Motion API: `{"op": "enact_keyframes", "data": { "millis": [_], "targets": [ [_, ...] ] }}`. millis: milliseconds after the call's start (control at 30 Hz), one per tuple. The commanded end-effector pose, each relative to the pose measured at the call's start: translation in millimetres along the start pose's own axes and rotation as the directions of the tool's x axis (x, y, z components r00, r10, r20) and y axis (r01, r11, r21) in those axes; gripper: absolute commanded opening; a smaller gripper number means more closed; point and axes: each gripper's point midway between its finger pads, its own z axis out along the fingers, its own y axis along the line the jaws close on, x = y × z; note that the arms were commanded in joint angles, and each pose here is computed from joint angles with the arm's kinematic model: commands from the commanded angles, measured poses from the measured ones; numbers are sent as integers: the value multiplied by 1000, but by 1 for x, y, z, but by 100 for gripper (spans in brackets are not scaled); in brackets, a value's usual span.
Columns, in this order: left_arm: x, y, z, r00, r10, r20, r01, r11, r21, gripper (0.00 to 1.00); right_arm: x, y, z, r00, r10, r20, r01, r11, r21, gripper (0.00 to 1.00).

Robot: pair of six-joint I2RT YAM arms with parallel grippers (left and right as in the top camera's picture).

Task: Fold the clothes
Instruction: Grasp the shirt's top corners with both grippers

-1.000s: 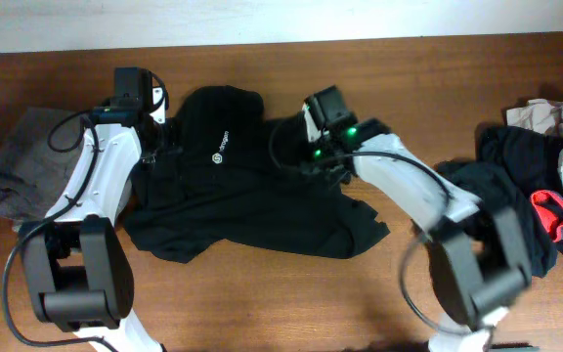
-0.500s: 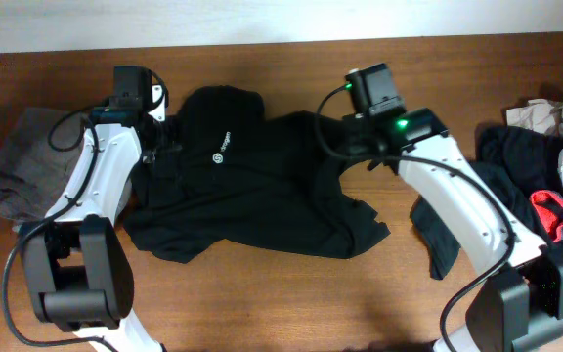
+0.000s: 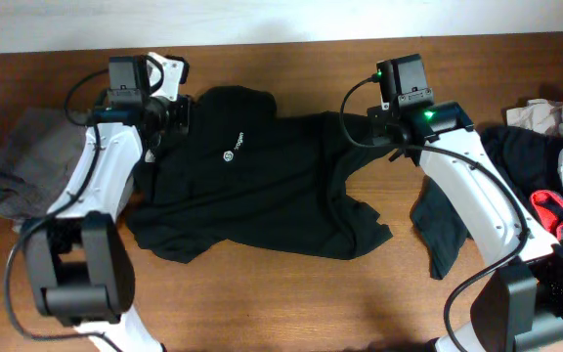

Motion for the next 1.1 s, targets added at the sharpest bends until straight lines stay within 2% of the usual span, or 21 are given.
{"op": "enact_keyframes", "data": {
  "millis": [0,233,467,633,900,967,1000,1067],
  "targets": [
    [13,-11,42,994,105,-32,-100,986,131,36,-7,-1,-2,1000,-2,22,2,1000,2,4],
    [0,7,94,989,146,-23,-142,981,131,42,-7,-1,-2,1000,-2,22,2,1000,2,4],
    [-15,26,136,986,169,7,-169,981,91,43,-4,-1,-2,1000,-6,10,5,1000,2,4],
    [-10,30,152,985,172,19,-173,981,86,48,-1,-2,-2,1000,-8,0,8,1000,2,4],
    [3,29,161,987,164,-4,-162,981,110,47,-1,-2,-2,1000,-8,0,8,1000,2,4],
    [2,22,161,987,161,5,-160,976,147,45,-1,-1,-2,1000,-8,-1,8,1000,2,4],
    [3,18,160,987,159,8,-158,973,168,39,-1,-1,-2,1000,-8,-1,8,1000,2,4],
    [4,15,159,988,154,6,-152,970,189,17,-1,-1,-2,1000,-8,-1,8,1000,2,4]
  ]
}}
